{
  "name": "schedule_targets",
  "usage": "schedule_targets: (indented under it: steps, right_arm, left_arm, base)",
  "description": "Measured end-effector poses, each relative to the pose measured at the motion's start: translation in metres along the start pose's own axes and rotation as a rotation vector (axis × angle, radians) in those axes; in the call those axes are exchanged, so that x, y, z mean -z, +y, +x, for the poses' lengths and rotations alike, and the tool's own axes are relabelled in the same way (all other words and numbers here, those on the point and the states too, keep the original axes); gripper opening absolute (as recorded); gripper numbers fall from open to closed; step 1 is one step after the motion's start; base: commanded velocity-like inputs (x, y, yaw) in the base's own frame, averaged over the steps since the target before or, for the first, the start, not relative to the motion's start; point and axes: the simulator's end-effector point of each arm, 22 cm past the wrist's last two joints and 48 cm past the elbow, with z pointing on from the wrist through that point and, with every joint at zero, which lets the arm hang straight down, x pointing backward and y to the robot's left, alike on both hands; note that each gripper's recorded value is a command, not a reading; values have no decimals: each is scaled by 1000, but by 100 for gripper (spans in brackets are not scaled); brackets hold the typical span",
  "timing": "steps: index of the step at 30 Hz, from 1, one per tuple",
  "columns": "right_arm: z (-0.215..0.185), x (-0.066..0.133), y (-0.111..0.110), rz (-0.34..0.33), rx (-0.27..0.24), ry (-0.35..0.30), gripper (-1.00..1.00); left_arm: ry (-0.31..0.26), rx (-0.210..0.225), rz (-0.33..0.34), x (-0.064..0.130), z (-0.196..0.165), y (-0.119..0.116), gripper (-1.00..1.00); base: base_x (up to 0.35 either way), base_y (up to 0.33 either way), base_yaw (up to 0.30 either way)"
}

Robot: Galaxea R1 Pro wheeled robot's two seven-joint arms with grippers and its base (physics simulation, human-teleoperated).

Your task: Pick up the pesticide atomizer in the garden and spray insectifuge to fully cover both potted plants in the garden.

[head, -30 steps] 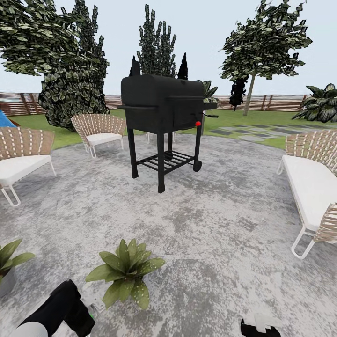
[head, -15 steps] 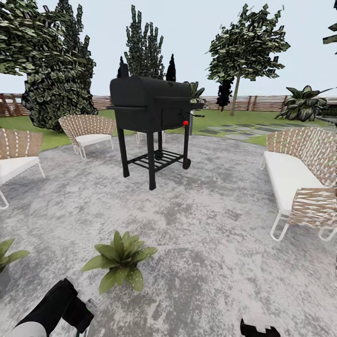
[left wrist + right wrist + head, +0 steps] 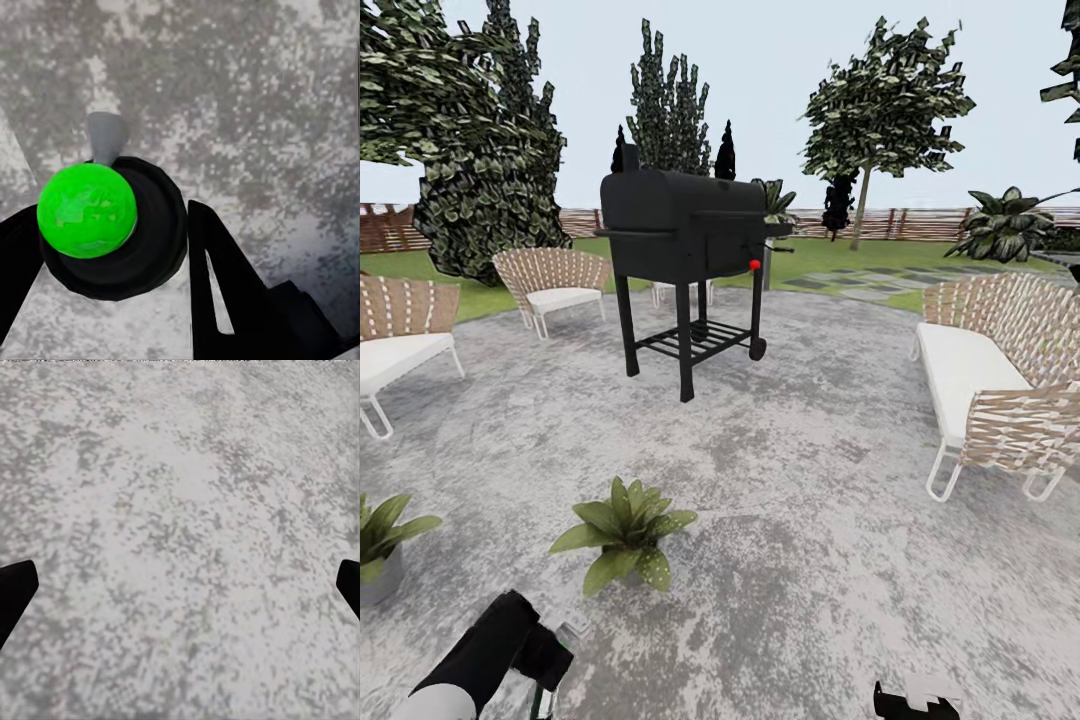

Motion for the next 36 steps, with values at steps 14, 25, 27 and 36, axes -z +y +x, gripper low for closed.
schedule_targets:
  steps: [14,25,27,36]
  right_arm:
    - [0,0,0,-1,2,0,100]
    - [-1,0,-2,-1,4,-2,100]
    - [-1,0,-2,-1,4,-3,100]
    - [-2,0,0,0,-1,-5,100]
  left_arm:
    - [-73,37,-18,55,-61,45,-100]
    - [13,5,-54,60,-44,59,-100]
    - [21,-14,-57,59,-44,57,-100]
    - [30,-41,-44,53,-48,43,-100]
  base:
    - [0,0,0]
    - [162,190,-51]
    - [304,167,-261]
    - [117,124,-113]
